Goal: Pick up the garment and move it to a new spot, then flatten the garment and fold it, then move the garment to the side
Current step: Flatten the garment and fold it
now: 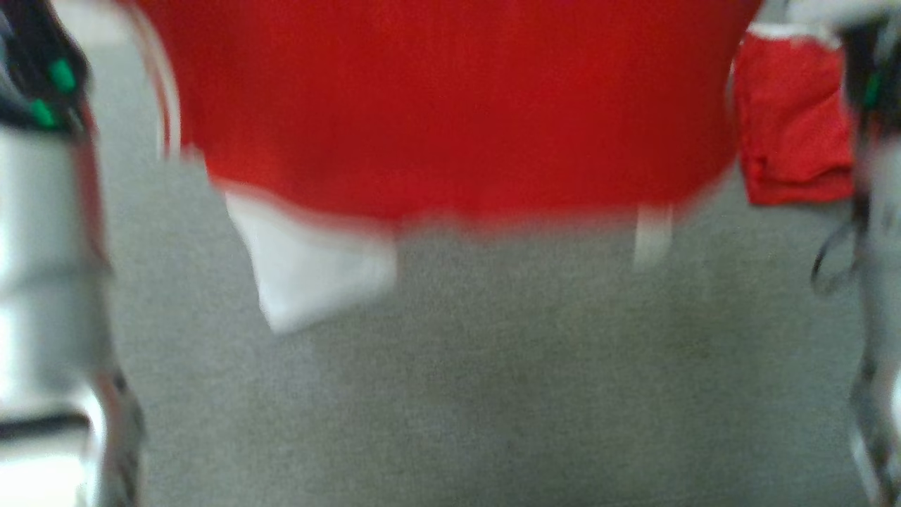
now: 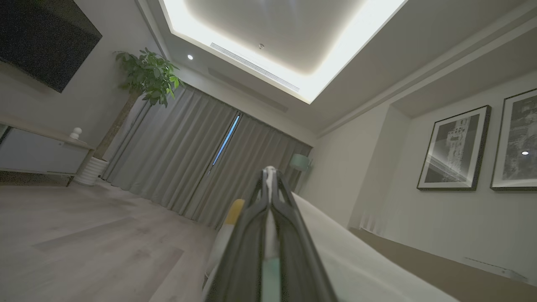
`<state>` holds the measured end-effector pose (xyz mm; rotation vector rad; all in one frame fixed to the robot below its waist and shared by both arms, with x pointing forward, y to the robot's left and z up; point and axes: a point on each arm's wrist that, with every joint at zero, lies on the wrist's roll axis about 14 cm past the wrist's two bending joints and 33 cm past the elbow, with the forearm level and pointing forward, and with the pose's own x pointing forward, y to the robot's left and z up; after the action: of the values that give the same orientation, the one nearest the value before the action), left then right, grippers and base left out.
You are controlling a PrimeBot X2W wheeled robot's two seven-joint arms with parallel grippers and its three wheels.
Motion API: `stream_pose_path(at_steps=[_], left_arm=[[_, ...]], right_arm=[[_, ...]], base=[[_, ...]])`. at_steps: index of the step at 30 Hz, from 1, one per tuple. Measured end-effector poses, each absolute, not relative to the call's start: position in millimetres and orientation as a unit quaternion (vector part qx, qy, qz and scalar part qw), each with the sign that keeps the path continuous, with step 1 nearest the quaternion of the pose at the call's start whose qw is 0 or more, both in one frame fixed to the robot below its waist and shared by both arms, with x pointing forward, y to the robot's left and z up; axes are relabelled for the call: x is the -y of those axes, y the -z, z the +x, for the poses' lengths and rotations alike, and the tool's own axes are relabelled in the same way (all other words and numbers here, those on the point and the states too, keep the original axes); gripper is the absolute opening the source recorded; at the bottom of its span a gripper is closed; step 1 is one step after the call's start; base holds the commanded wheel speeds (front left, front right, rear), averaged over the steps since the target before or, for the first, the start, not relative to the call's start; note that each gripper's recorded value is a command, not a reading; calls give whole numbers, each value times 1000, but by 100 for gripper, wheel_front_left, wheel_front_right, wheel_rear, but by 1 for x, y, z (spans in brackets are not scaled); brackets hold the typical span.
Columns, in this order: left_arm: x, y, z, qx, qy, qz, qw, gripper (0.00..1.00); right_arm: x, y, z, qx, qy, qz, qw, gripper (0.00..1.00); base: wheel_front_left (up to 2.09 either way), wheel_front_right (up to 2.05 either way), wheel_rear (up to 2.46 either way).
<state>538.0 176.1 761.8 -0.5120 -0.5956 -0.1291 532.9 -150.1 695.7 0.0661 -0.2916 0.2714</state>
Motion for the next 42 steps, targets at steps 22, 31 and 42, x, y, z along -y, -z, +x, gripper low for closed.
stream_pose_path(at_steps=[22, 31, 42], left_arm=[[-216, -588, 613, 131, -10, -202, 971, 0], [-205, -528, 542, 63, 6, -154, 986, 0], [-182, -508, 446, 29, 54, -115, 991, 0]], right_arm=[[130, -489, 631, -61, -140, -32, 988, 0], [145, -434, 572, -175, -165, -93, 966, 0], [160, -432, 486, -232, -205, -115, 944, 0]], base=[[0, 0, 0], [0, 0, 0], [0, 0, 0]])
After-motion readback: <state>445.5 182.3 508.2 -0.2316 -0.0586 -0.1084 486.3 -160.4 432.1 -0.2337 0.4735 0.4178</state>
